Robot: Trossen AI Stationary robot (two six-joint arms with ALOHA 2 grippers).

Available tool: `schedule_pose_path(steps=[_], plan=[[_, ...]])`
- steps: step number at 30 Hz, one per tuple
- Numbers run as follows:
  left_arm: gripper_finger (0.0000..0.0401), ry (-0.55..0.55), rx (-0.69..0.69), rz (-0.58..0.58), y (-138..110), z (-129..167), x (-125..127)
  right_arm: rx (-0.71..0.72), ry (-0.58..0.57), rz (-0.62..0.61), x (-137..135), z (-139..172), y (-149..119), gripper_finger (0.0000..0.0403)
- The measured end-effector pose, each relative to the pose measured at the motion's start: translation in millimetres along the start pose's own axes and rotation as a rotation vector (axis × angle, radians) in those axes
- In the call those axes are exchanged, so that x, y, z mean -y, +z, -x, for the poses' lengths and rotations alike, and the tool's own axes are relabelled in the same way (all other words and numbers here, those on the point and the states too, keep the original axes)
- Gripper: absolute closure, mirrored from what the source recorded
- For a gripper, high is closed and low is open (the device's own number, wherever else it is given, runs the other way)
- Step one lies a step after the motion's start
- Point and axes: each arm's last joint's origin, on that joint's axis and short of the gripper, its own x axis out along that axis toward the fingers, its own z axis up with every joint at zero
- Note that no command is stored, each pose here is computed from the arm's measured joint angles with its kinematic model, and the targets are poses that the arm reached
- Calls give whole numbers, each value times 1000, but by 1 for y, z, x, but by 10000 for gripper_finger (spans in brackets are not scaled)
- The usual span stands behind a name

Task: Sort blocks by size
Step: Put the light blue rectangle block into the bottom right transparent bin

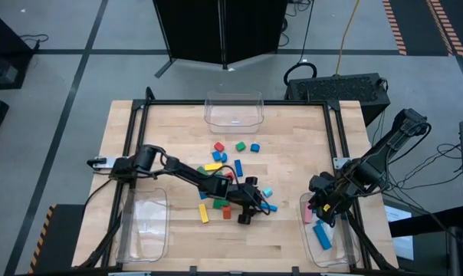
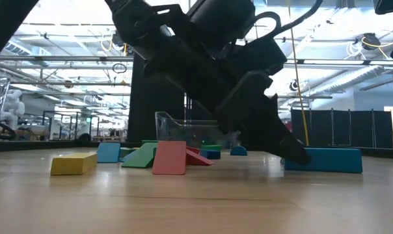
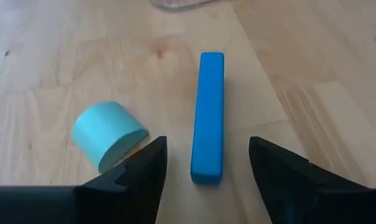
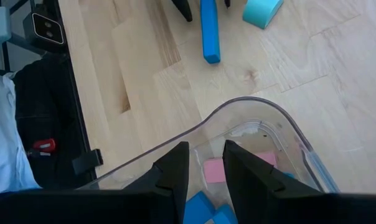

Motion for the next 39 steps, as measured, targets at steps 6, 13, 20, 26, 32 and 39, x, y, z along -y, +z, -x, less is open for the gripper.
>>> schedule_pose_path(steps=[6,13,20,26,32,39], plan=[[206,-9,-6,12,-6,-5,-3,2,0,14,0,0,0,310],[281,7,7,23,-5,-5,-11,53,-15,45,0,0,2,317],[354,25,6,62,-6,-5,-21,124,-44,107,0,0,4,346],[354,26,-2,69,-4,-3,-21,211,-30,202,-5,1,8,365],[354,89,-17,82,18,24,-25,483,-51,390,-18,6,21,367],[354,133,12,25,48,62,-26,618,-158,561,-24,6,27,367]])
